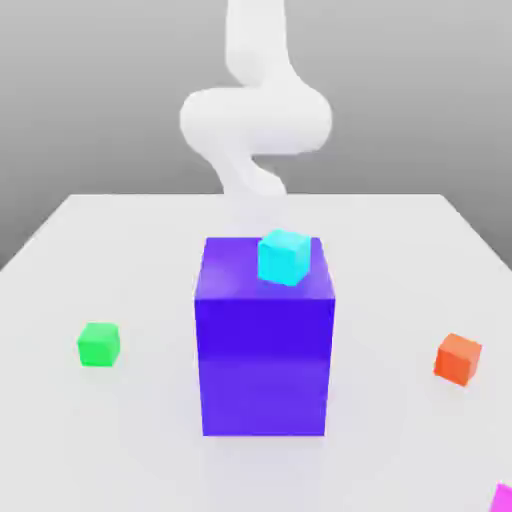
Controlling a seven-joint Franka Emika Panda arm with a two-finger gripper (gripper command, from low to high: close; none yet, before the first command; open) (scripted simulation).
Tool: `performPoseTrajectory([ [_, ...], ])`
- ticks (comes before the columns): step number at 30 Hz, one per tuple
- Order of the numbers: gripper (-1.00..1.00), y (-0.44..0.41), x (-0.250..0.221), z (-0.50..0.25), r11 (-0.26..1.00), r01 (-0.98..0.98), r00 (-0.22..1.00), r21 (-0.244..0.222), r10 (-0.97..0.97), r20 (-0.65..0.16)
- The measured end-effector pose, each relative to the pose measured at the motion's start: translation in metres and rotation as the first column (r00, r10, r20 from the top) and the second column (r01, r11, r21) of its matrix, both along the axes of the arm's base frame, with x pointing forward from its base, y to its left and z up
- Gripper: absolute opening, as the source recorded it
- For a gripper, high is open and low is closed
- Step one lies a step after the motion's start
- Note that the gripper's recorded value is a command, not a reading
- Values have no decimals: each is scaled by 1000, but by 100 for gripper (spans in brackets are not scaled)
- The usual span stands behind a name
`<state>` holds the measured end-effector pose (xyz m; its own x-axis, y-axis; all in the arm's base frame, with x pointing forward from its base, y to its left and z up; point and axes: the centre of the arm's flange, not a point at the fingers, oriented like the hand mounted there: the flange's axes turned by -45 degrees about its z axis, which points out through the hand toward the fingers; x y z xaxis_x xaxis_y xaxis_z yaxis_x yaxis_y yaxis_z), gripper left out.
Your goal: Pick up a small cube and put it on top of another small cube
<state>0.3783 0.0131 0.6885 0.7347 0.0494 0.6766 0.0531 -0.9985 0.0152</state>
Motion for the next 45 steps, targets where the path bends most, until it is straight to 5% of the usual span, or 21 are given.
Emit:
performPoseTrajectory([
  [17, 0, 138, 151, -219, 876, -471, 832, -101, 404, -381],
  [31, 0, 253, 153, -461, 609, -792, 487, -43, 587, -647],
  [36, 0, 266, 145, -545, 564, -825, 430, -25, 599, -675],
  [37, -100, 266, 144, -556, 563, -826, 429, -25, 599, -676],
  [45, -100, 266, 145, -545, 563, -826, 428, -24, 599, -677],
])
